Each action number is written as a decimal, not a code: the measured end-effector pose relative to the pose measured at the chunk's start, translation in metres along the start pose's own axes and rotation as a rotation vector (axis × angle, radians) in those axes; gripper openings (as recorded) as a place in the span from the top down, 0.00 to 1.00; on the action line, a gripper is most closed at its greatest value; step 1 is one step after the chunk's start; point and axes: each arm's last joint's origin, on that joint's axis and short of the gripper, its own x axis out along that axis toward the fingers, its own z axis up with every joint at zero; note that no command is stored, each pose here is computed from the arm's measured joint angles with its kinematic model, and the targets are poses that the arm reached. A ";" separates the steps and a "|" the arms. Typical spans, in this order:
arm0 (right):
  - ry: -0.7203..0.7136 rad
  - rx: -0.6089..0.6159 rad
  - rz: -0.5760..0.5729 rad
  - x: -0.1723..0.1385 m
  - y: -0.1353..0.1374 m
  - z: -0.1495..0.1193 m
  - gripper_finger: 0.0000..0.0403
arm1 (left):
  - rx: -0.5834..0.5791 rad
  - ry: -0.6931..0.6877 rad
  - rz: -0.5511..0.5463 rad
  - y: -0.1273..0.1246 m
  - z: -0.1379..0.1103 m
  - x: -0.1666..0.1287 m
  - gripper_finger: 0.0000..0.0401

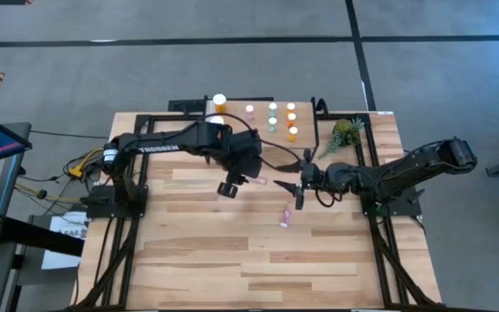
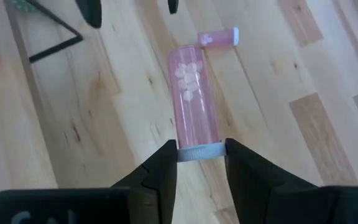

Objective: Pick and place medicine bottles onto shelf by color
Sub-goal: Put the top pink pill bottle on the shelf aligned with the pink pill bottle

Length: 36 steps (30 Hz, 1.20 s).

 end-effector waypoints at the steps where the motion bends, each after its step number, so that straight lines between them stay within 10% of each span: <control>1: -0.009 0.005 0.021 0.000 0.000 0.001 0.43 | 0.005 -0.001 0.002 -0.001 0.001 0.000 0.74; 18: 0.060 -0.018 0.067 0.040 0.016 -0.003 0.18 | 0.002 -0.005 0.015 -0.001 0.002 0.000 0.74; 36: 0.076 -0.022 0.067 0.038 0.015 0.000 0.44 | 0.002 -0.009 0.015 -0.001 0.002 0.001 0.74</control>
